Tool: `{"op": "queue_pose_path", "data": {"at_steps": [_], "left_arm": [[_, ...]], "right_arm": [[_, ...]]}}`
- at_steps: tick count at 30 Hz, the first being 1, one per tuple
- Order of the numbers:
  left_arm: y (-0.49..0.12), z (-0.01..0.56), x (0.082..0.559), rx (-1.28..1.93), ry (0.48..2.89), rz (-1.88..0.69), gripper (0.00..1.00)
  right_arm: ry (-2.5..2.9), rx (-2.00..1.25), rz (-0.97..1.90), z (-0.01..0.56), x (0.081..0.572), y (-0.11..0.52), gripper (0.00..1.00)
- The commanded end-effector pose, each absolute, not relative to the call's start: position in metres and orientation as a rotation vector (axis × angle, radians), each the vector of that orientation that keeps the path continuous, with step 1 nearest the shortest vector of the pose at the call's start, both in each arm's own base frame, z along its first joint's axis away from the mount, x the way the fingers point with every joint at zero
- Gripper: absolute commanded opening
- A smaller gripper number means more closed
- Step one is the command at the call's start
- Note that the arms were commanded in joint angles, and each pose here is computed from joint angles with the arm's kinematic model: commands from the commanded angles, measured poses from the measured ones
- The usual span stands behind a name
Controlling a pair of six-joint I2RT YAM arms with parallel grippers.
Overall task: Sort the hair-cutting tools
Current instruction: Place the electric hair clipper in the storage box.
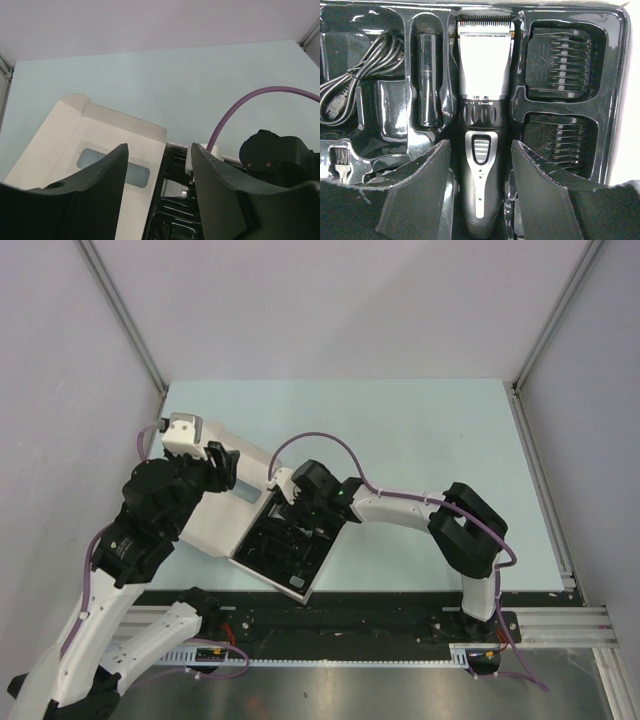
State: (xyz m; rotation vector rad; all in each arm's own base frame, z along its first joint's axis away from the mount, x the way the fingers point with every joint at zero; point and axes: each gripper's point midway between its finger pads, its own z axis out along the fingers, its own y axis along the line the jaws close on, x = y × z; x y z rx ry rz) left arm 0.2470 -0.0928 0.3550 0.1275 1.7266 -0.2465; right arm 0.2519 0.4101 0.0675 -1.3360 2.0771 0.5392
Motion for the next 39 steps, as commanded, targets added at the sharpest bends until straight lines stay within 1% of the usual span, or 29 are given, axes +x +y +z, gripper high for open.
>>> {"op": "queue_pose_path", "data": {"at_steps": [1, 2, 3, 5, 6, 7, 10, 11, 13, 14, 16, 17, 19, 21, 23, 27, 31, 39], "left_arm": [[-0.090, 0.353, 0.248, 0.130, 1.724, -0.221, 0.59], [-0.089, 0.353, 0.248, 0.128, 1.725, -0.218, 0.59], [-0.088, 0.352, 0.249, 0.121, 1.726, -0.215, 0.59], [-0.085, 0.350, 0.249, 0.100, 1.732, -0.200, 0.59], [-0.080, 0.349, 0.250, 0.067, 1.736, -0.185, 0.61], [-0.076, 0.347, 0.251, 0.037, 1.743, -0.170, 0.62], [-0.062, 0.338, 0.251, -0.088, 1.785, -0.132, 0.78], [-0.057, 0.331, 0.254, -0.167, 1.808, -0.131, 0.81], [-0.048, 0.314, 0.251, -0.238, 1.872, -0.112, 0.81], [-0.039, 0.308, 0.251, -0.314, 1.880, -0.116, 0.81], [-0.037, 0.291, 0.246, -0.358, 1.923, -0.140, 0.81], [-0.031, 0.286, 0.245, -0.412, 1.920, -0.149, 0.81], [-0.029, 0.278, 0.238, -0.439, 1.929, -0.162, 0.83], [-0.026, 0.256, 0.229, -0.486, 1.977, -0.156, 0.83], [-0.027, 0.235, 0.219, -0.542, 2.034, -0.165, 0.84], [-0.028, 0.198, 0.202, -0.664, 2.102, -0.191, 0.89], [-0.032, 0.171, 0.189, -0.762, 2.152, -0.230, 1.00], [-0.038, 0.146, 0.176, -0.862, 2.217, -0.255, 1.00]], "right_arm": [[1.978, -1.269, 0.601, 0.120, 0.255, 0.424, 0.55], [1.977, -1.257, 0.604, 0.123, 0.255, 0.424, 0.52], [1.981, -1.236, 0.609, 0.127, 0.256, 0.423, 0.47], [1.983, -1.200, 0.610, 0.133, 0.259, 0.423, 0.42], [1.994, -1.171, 0.619, 0.136, 0.260, 0.423, 0.39], [1.984, -1.140, 0.628, 0.144, 0.263, 0.423, 0.38], [2.008, -0.997, 0.645, 0.157, 0.279, 0.419, 0.38], [2.015, -0.944, 0.640, 0.161, 0.287, 0.416, 0.38], [2.046, -0.813, 0.649, 0.167, 0.306, 0.406, 0.39], [2.057, -0.761, 0.633, 0.167, 0.316, 0.400, 0.40], [2.072, -0.690, 0.614, 0.165, 0.337, 0.387, 0.43], [2.081, -0.694, 0.608, 0.157, 0.343, 0.384, 0.50], [2.065, -0.717, 0.644, 0.154, 0.355, 0.383, 0.56], [2.053, -0.738, 0.643, 0.146, 0.365, 0.384, 0.60], [2.015, -0.754, 0.685, 0.145, 0.375, 0.391, 0.62], [1.971, -0.789, 0.789, 0.145, 0.388, 0.411, 0.63], [1.963, -0.819, 0.835, 0.144, 0.394, 0.429, 0.62], [1.956, -0.812, 0.861, 0.148, 0.394, 0.437, 0.62]]}}
